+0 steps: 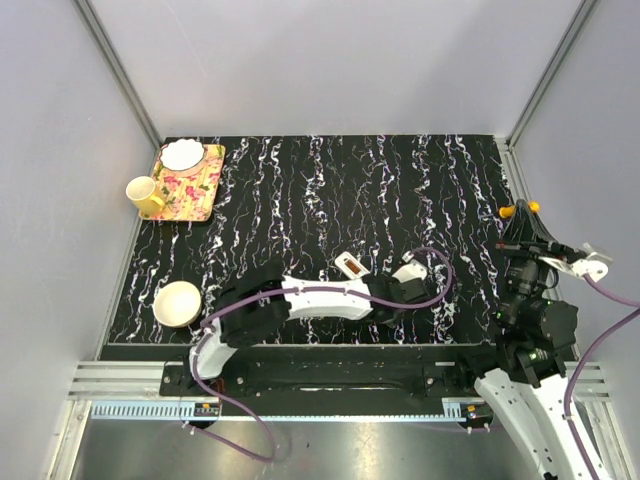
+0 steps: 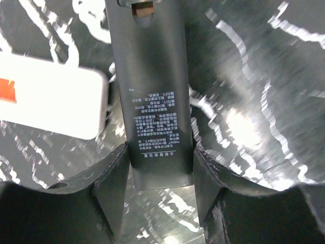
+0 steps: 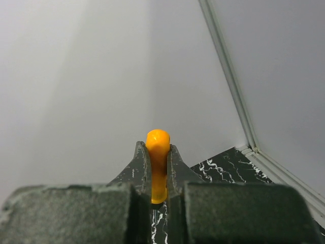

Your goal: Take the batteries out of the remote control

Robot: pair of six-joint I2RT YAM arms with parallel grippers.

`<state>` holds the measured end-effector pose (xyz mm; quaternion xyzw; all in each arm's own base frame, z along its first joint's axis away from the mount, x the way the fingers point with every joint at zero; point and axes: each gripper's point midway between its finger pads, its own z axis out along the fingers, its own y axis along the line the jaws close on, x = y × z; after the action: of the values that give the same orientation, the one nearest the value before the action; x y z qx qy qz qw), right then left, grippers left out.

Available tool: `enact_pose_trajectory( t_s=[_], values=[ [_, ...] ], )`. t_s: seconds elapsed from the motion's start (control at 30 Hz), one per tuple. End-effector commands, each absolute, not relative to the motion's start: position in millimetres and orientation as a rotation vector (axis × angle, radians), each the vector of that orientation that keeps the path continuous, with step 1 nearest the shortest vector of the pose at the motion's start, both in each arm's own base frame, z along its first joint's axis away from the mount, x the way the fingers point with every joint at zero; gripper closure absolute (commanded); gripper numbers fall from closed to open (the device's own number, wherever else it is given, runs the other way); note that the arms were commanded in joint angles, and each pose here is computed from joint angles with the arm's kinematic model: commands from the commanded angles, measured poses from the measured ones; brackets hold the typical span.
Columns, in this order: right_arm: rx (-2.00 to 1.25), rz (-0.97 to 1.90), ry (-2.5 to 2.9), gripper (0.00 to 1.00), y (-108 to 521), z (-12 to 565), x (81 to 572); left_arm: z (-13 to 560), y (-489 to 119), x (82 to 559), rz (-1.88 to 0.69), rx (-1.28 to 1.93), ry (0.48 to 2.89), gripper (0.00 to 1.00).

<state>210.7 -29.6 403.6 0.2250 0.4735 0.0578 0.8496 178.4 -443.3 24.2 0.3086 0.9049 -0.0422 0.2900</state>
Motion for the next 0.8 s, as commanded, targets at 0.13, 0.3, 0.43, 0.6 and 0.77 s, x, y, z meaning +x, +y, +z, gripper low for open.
enact_pose_trajectory(
  t_s=[0.13,0.3,0.43,0.6,0.77],
  values=[
    [0.384,0.203,1.074,1.00,0,392,237,28,-386,153,-0.200,0.790,2.416,1.00],
    [0.367,0.235,1.099,1.00,9,384,245,18,-357,150,-0.117,0.790,2.425,1.00],
    [0.353,0.246,1.120,1.00,15,379,251,13,-342,152,-0.059,0.801,2.426,1.00],
    [0.297,0.254,1.172,1.00,27,364,263,17,-338,159,-0.057,0.808,2.419,1.00],
    [0.107,0.272,1.253,1.00,58,341,278,22,-337,160,-0.111,0.910,2.376,1.00]
  ],
)
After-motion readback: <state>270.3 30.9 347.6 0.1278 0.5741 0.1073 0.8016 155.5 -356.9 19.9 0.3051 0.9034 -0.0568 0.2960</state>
